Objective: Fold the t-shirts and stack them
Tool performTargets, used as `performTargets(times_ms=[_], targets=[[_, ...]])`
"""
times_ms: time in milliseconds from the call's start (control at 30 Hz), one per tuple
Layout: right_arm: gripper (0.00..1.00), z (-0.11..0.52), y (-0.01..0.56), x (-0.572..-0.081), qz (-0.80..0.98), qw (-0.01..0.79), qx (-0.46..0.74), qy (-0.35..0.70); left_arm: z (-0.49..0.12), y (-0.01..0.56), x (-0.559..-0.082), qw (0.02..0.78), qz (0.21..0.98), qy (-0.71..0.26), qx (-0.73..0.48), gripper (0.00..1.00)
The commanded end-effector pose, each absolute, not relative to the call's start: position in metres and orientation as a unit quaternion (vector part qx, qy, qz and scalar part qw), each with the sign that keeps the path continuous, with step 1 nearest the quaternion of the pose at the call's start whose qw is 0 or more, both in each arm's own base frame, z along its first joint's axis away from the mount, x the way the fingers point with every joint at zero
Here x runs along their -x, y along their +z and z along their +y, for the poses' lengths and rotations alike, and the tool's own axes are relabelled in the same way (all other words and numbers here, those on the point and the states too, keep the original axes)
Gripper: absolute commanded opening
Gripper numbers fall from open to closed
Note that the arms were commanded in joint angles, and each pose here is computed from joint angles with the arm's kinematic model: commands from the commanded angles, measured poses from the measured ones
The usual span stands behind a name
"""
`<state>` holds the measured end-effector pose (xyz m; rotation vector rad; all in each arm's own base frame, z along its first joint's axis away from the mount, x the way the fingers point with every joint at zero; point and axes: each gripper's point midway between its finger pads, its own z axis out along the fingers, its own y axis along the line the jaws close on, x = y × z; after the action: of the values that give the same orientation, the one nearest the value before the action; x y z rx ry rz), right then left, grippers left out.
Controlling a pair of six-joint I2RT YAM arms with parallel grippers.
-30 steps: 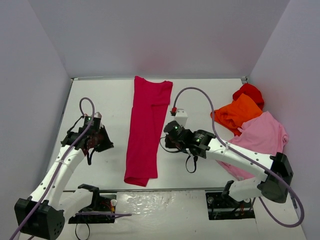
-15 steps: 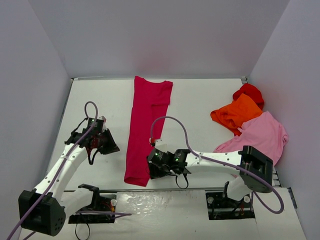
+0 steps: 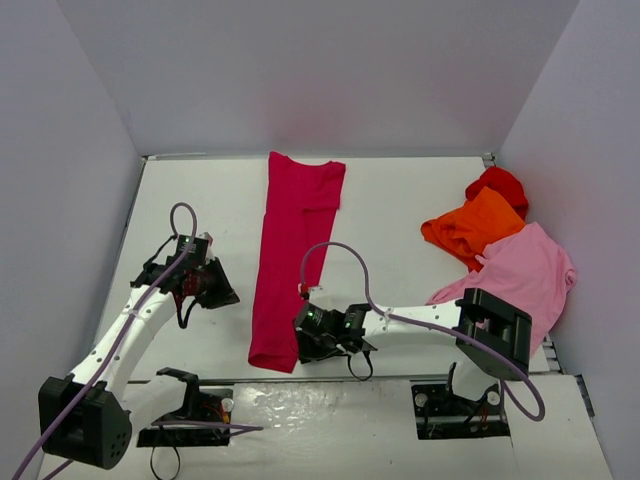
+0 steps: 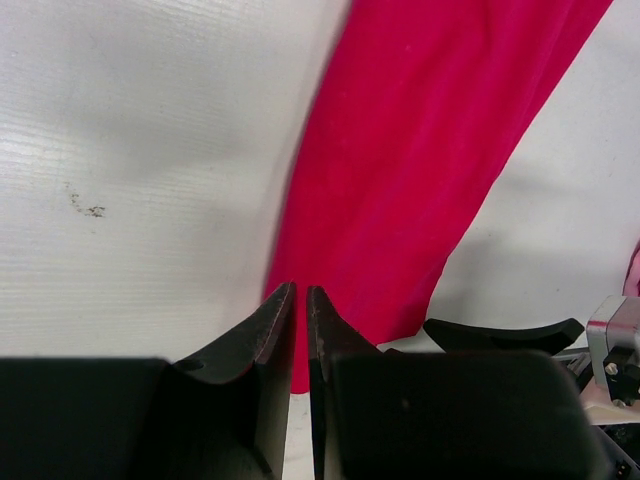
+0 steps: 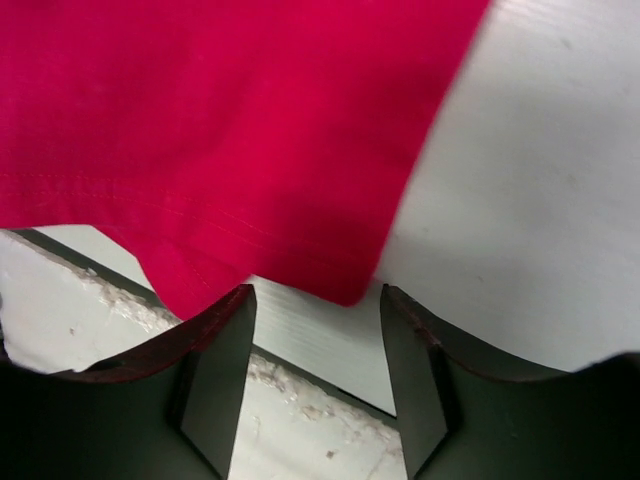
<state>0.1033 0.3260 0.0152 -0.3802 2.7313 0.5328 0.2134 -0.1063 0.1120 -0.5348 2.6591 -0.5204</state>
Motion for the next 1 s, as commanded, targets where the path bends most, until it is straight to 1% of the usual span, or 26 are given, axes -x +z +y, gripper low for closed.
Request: performTargets(times_ms=[0, 33, 167, 200, 233, 267, 367, 467, 600, 767, 833, 867, 967], targets=[[0.48, 0.332, 0.006, -0.112, 0.957, 0.178, 0.142, 0.177, -0.107, 0.129, -0.226, 0.216, 0.941, -0.189, 0.18, 0.08], [0.46, 0.331, 0.004, -0.113, 0.958, 0.176, 0.142, 0.174, -0.106, 0.129, -0.226, 0.216, 0.941, -0.186, 0.179, 0.08], [0.33, 0.324, 0.0, -0.115, 0.96, 0.176, 0.139, 0.167, -0.104, 0.126, -0.225, 0.214, 0.944, -0.18, 0.178, 0.08], [0.24, 0.324, 0.0, -0.114, 0.96, 0.174, 0.139, 0.168, -0.105, 0.126, -0.225, 0.214, 0.944, -0.18, 0.177, 0.08], [0.21, 0.324, 0.003, -0.114, 0.96, 0.176, 0.137, 0.17, -0.105, 0.126, -0.226, 0.213, 0.943, -0.181, 0.179, 0.08], [0.12, 0.323, 0.005, -0.114, 0.96, 0.176, 0.136, 0.171, -0.105, 0.126, -0.227, 0.215, 0.943, -0.182, 0.179, 0.08], [0.0, 0.321, 0.011, -0.113, 0.959, 0.178, 0.137, 0.17, -0.106, 0.126, -0.228, 0.216, 0.943, -0.183, 0.178, 0.07], [0.0, 0.322, 0.024, -0.115, 0.957, 0.186, 0.141, 0.17, -0.106, 0.126, -0.228, 0.216, 0.942, -0.183, 0.178, 0.07], [0.0, 0.334, 0.057, -0.122, 0.946, 0.211, 0.148, 0.194, -0.105, 0.126, -0.228, 0.218, 0.942, -0.183, 0.178, 0.07], [0.0, 0.368, 0.095, -0.137, 0.927, 0.243, 0.172, 0.228, -0.105, 0.126, -0.226, 0.219, 0.941, -0.183, 0.18, 0.07], [0.0, 0.393, 0.107, -0.144, 0.917, 0.251, 0.193, 0.241, -0.104, 0.126, -0.225, 0.221, 0.941, -0.182, 0.18, 0.07], [0.0, 0.395, 0.108, -0.144, 0.916, 0.251, 0.195, 0.243, -0.104, 0.126, -0.225, 0.221, 0.941, -0.182, 0.18, 0.07], [0.0, 0.43, 0.106, -0.152, 0.908, 0.249, 0.225, 0.252, -0.103, 0.128, -0.223, 0.223, 0.941, -0.179, 0.181, 0.06]])
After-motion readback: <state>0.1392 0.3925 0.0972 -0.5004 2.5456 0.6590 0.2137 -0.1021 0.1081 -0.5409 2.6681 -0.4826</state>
